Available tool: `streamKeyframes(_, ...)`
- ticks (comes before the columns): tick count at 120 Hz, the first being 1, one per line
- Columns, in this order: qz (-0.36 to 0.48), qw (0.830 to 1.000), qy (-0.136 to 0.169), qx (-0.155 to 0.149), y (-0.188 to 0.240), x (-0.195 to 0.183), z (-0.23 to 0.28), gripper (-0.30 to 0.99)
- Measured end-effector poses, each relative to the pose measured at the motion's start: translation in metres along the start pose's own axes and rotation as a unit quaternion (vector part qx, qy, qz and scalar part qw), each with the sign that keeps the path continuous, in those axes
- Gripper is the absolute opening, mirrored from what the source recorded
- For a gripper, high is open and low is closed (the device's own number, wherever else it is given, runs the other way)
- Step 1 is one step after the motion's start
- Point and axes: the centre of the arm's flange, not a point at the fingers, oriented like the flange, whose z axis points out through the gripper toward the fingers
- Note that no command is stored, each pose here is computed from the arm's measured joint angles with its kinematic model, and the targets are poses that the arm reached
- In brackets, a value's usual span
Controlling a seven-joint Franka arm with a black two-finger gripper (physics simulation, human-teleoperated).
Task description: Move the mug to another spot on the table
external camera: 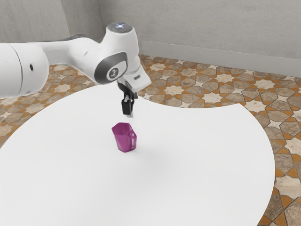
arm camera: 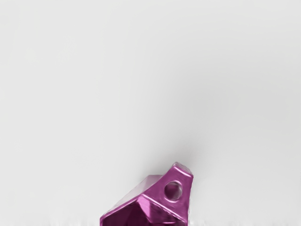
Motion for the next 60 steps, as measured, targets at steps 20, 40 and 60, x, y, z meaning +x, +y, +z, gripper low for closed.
streamKeyframes(20,-0.236,0.968,0.067,-0.046,-0.035,-0.117,-0.072,0.69)
streamKeyframes(40,-0.354,0.928,0.06,-0.1,-0.036,-0.149,-0.081,0.69)
streamKeyframes(60,-0.421,0.898,0.043,-0.124,-0.038,-0.153,-0.08,0.69)
